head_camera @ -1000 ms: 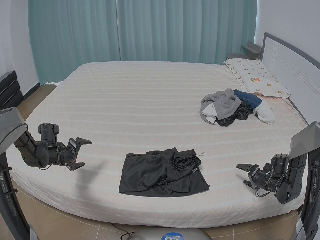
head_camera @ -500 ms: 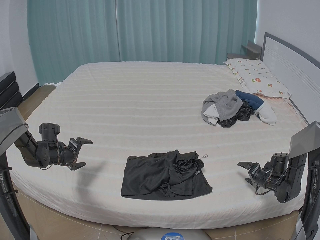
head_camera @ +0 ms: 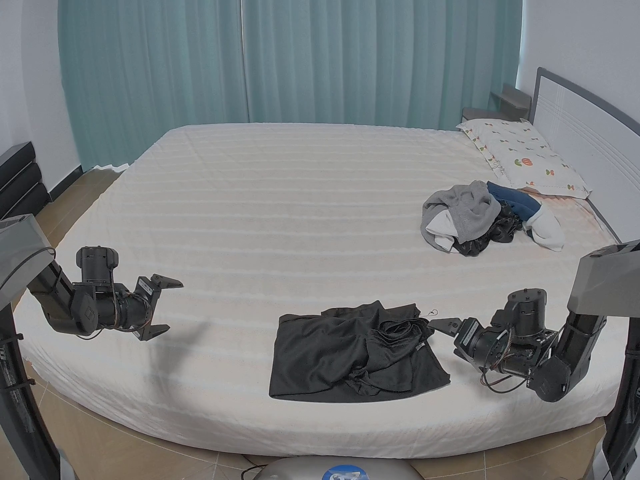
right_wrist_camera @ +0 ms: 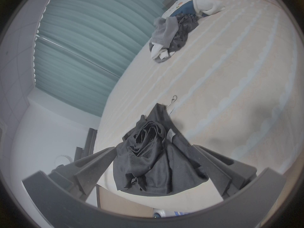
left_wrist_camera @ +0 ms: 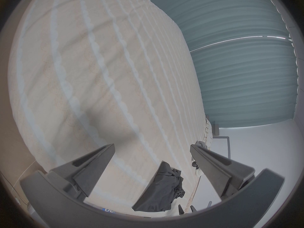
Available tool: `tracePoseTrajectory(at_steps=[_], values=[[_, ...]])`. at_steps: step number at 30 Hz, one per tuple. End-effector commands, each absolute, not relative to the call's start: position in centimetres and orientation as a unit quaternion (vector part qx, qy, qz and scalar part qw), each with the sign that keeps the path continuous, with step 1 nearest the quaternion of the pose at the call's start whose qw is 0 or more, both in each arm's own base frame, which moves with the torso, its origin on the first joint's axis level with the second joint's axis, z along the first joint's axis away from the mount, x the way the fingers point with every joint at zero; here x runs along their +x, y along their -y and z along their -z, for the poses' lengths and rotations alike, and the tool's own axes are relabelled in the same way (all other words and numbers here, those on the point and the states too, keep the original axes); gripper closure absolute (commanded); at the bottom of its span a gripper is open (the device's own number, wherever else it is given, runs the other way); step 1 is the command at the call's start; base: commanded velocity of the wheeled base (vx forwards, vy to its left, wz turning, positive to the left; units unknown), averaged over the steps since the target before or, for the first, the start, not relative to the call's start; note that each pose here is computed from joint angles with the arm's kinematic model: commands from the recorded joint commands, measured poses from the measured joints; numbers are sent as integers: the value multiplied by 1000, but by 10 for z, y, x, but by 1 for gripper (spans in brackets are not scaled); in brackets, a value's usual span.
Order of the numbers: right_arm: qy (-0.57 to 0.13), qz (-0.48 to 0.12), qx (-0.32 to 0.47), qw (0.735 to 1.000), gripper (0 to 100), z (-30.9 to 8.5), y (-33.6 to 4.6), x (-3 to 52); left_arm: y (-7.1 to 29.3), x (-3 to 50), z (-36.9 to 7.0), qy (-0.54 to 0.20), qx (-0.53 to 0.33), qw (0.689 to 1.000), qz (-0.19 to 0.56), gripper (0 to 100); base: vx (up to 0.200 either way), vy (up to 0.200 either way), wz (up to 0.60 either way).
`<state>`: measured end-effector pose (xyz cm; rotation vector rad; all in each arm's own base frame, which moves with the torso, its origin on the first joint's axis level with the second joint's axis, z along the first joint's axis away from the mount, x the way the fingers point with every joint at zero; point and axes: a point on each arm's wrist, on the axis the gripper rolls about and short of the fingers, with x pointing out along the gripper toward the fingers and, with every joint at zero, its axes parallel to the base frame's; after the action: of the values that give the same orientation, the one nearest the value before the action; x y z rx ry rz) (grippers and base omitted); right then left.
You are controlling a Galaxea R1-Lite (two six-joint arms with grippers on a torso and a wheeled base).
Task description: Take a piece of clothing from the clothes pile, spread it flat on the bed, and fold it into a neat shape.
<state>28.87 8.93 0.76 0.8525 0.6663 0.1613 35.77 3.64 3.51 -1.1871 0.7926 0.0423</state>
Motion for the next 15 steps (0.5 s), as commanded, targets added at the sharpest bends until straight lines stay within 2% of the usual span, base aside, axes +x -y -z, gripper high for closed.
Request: tracePoseTrajectory(at_steps=[1,5,15], values=[[-293,-133,388,864,0,-65,-141,299,-37,358,-35,-363,-543,757,-21,0,200,0,0],[-302,-137,384,862,0,-70,-153,312,-36,358,-34,-363,-542,758,-21,0,200,0,0],[-358,-126,363,851,0,-49,-175,322,-36,358,-33,-364,-541,758,-23,0,0,0,0]])
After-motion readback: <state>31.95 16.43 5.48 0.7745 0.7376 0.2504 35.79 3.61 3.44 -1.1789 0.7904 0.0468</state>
